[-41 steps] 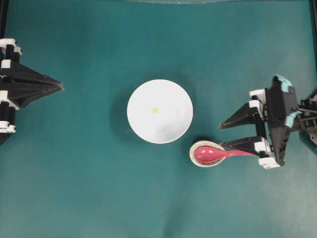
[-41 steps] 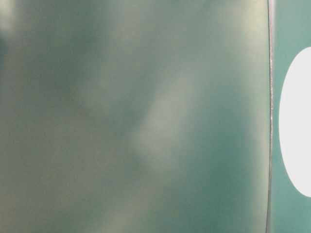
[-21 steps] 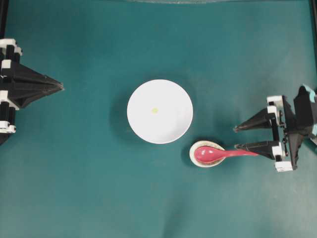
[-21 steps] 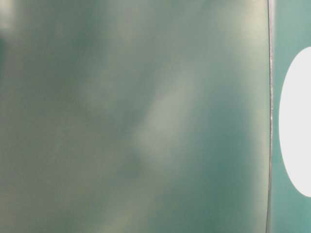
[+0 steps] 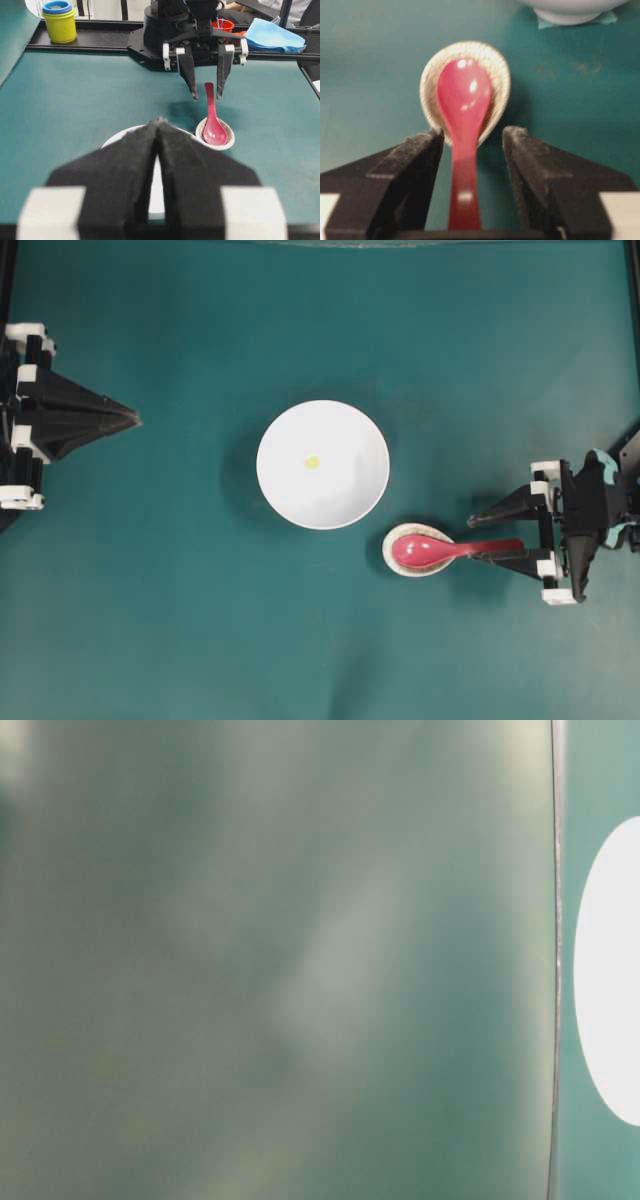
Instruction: Scoop the yellow hexagonal prism block from the bowl with a spoon using the right arm.
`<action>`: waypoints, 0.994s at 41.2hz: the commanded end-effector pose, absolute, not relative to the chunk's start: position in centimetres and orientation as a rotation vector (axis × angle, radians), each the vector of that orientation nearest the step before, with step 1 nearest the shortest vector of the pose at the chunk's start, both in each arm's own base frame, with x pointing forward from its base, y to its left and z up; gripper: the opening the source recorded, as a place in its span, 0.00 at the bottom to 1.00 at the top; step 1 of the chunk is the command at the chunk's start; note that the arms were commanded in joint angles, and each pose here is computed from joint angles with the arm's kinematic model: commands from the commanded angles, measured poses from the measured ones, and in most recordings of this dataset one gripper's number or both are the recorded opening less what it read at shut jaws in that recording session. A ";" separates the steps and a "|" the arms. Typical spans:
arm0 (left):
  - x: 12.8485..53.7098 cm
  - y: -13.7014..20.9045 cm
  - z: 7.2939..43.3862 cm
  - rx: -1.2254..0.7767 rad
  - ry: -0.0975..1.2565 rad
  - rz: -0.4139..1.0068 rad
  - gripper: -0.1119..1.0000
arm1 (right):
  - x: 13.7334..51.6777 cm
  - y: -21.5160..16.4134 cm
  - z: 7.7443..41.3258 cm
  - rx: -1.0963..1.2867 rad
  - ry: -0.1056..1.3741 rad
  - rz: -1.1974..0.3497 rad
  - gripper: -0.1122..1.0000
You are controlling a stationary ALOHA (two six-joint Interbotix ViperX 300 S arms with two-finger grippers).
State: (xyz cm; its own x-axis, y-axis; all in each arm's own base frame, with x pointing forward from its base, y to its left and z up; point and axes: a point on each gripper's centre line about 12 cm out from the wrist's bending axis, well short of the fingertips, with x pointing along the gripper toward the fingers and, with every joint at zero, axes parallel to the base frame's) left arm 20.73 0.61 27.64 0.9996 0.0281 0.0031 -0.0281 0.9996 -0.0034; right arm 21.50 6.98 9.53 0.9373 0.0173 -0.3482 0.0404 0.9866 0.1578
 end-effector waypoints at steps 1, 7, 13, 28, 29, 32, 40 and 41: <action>21.0 0.6 28.4 -0.002 -0.026 0.029 0.13 | 21.8 7.7 9.8 0.169 0.340 0.007 0.61; 21.1 0.6 28.3 -0.002 -0.020 0.029 0.13 | 21.8 8.0 9.2 0.169 0.385 0.014 0.61; 21.2 0.6 28.2 -0.002 -0.017 0.029 0.13 | 21.6 8.1 8.8 0.168 0.426 0.020 0.60; 21.2 0.6 28.2 0.000 -0.015 0.029 0.13 | 21.5 8.0 8.7 0.161 0.432 0.018 0.59; 21.2 0.6 28.2 0.000 -0.015 0.029 0.13 | 21.5 8.0 8.7 0.160 0.431 0.020 0.60; 21.2 0.6 28.2 0.000 -0.015 0.029 0.13 | 21.5 8.0 8.7 0.158 0.432 0.018 0.59; 21.2 0.6 28.2 0.000 -0.015 0.029 0.13 | 21.5 8.0 8.7 0.152 0.431 0.020 0.59; 21.2 0.6 28.2 0.000 -0.015 0.029 0.13 | 21.5 7.9 8.7 0.150 0.431 0.018 0.59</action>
State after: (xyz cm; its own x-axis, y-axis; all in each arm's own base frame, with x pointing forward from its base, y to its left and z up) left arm 20.95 0.61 27.36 0.9996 0.0276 -0.0092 -0.0277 0.9996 -0.0020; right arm 21.31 7.78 8.34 0.9005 0.0454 -0.4324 0.0195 0.9893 0.1445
